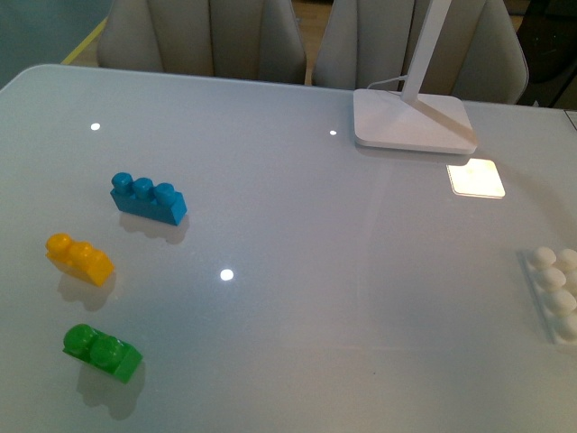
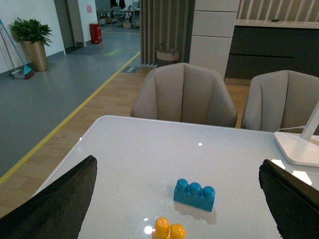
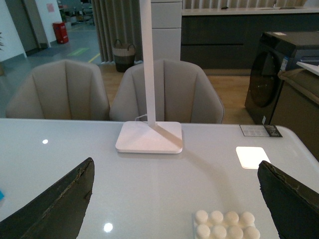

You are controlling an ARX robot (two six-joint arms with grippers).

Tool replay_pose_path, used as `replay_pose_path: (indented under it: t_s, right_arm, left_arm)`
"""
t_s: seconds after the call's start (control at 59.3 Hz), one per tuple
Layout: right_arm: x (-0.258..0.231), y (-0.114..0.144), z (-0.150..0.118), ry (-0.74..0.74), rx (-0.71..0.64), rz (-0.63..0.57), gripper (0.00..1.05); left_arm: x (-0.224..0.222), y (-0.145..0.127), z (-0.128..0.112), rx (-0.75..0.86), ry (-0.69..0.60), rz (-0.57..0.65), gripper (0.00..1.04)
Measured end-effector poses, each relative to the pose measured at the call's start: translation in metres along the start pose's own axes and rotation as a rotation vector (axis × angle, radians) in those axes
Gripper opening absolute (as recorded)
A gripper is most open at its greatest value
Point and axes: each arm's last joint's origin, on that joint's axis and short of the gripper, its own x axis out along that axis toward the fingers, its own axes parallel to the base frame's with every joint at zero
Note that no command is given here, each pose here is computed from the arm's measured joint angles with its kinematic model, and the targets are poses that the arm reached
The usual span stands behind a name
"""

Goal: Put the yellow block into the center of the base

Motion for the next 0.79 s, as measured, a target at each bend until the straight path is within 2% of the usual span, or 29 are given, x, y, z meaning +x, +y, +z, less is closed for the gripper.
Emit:
replay_pose_path:
  t_s: [0.792]
  right_arm:
    - [0.0004,-0.0001,-0.0008,0.018,0.002,-0.02,0.96]
  left_arm:
    - [0.0,0.0,0.0,0.0,0.0,0.0,0.97]
